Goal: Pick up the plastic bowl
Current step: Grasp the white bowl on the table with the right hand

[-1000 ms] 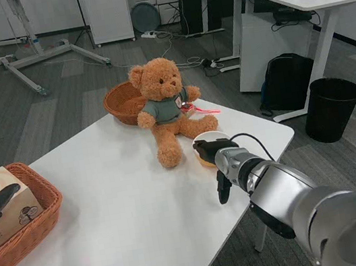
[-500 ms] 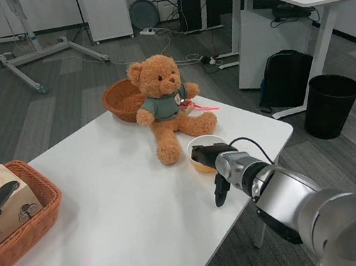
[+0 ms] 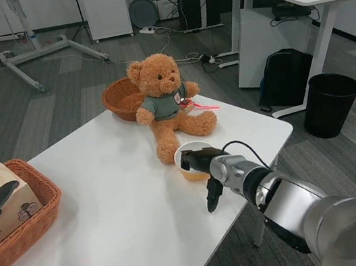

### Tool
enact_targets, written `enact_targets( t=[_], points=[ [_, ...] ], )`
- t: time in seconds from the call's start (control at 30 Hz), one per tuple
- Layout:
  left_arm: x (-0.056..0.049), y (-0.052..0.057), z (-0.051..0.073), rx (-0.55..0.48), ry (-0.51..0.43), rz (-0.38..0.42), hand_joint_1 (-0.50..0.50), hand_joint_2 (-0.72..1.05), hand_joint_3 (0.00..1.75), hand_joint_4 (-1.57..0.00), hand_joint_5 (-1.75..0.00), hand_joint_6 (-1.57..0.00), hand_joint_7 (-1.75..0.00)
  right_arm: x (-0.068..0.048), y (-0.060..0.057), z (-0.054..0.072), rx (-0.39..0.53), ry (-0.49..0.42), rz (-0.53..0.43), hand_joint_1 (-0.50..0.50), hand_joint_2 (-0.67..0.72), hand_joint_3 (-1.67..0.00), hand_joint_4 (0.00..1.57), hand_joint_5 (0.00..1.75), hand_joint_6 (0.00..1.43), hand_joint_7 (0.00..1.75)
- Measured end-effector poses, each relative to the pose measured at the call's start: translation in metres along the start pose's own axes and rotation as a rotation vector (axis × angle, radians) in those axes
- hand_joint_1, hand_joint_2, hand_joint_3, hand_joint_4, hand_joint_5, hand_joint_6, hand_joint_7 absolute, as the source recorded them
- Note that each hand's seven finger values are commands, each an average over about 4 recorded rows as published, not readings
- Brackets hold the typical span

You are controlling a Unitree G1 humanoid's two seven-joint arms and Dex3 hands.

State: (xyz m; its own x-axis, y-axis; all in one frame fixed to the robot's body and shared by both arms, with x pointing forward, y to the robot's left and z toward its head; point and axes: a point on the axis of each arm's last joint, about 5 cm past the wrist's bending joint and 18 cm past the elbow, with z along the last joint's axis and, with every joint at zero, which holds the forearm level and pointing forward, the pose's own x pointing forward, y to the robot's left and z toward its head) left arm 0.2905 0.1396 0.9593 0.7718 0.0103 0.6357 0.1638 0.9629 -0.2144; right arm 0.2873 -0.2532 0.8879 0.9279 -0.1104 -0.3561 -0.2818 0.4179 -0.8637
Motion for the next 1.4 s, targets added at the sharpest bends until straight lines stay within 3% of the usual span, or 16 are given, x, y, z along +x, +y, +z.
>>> enact_targets(
  t=[0.57,0.73,0.87,1.0,1.2,1.4],
  points=[
    [0.000,0.000,0.000,0.000,0.000,0.000,-0.50,0.43,0.00,0.00,0.00,0.00,0.00,-0.017,0.004,-0.005,-0.102,-0.077,0.042,-0.46,-0.26,-0.24,0.37,1.60,0.00,1.26],
    [0.000,0.000,0.000,0.001,0.000,0.001,-0.50,0.43,0.00,0.00,0.00,0.00,0.00,-0.026,0.005,-0.010,-0.130,-0.086,0.061,-0.46,-0.29,-0.24,0.37,1.55,0.00,1.26],
    [0.000,0.001,0.000,0.001,0.000,0.002,-0.50,0.43,0.00,0.00,0.00,0.00,0.00,-0.035,0.009,-0.013,-0.131,-0.098,0.071,-0.46,-0.29,-0.24,0.37,1.62,0.00,1.26],
    [0.000,0.001,0.000,0.001,0.000,0.001,-0.50,0.43,0.00,0.00,0.00,0.00,0.00,-0.043,0.013,-0.013,-0.131,-0.113,0.081,-0.46,-0.29,-0.24,0.37,1.55,0.00,1.26],
    [-0.001,0.000,0.000,0.001,0.002,0.000,-0.50,0.43,0.00,0.00,0.00,0.00,0.00,-0.057,0.018,-0.016,-0.131,-0.128,0.094,-0.46,-0.29,-0.30,0.37,1.62,0.00,1.26],
    [-0.001,0.000,-0.001,0.002,0.004,-0.001,-0.50,0.43,0.00,0.00,0.00,0.00,0.00,-0.065,0.019,-0.018,-0.117,-0.136,0.091,-0.46,-0.29,-0.32,0.24,1.58,0.00,1.06]
  ],
)
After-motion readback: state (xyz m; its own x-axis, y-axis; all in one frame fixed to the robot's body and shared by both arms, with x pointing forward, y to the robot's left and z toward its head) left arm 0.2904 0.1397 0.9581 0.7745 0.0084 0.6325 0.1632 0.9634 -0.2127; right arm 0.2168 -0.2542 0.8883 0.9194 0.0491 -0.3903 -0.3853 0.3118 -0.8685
